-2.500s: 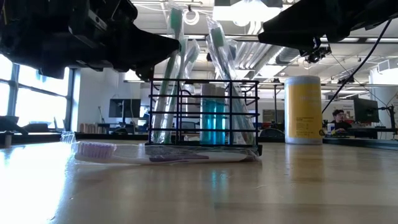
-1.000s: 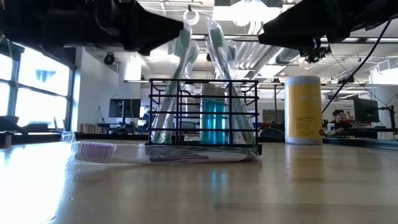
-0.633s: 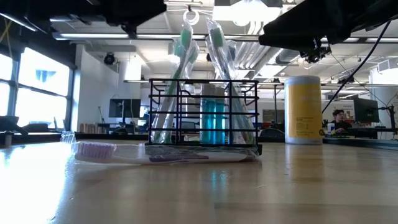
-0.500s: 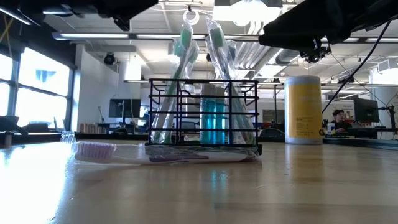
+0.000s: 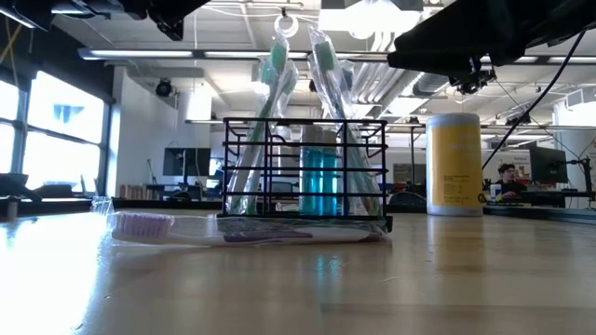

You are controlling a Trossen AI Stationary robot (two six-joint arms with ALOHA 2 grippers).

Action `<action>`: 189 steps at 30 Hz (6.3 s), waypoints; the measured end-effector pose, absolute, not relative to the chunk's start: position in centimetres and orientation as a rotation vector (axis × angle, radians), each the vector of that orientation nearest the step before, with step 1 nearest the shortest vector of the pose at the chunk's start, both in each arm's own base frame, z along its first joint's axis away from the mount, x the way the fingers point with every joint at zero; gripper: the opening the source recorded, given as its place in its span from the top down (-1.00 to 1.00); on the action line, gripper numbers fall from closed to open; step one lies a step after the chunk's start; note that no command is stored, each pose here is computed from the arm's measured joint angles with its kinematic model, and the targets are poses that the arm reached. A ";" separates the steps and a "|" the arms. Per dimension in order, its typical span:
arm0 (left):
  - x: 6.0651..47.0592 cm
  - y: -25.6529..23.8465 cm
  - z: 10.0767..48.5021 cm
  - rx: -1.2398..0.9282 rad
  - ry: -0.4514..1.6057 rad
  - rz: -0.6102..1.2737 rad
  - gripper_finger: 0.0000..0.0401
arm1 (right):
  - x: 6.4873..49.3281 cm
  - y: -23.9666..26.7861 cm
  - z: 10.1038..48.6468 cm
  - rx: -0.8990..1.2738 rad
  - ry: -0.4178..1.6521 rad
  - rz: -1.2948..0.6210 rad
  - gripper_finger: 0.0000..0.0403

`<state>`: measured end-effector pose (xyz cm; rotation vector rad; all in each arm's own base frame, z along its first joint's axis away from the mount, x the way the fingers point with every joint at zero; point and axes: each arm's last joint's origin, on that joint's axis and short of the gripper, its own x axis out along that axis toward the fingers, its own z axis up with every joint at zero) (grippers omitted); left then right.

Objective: Pick & Place toothbrushing station
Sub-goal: Put the green toothbrush into the black wire organizer

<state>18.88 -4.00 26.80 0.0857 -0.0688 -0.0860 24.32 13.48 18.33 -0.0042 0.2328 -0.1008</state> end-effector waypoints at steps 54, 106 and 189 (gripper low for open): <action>20.9 -6.0 23.0 0.011 0.171 -0.214 -0.48 | 22.6 2.6 31.8 -0.187 0.238 -0.537 0.29; 21.7 -6.2 21.7 -0.147 0.245 -0.195 -0.48 | 27.9 -19.3 16.0 0.148 0.856 -0.432 0.29; 22.7 -6.5 20.4 -0.141 0.276 -0.192 -0.48 | 28.8 -19.5 12.2 0.005 1.127 -0.609 0.93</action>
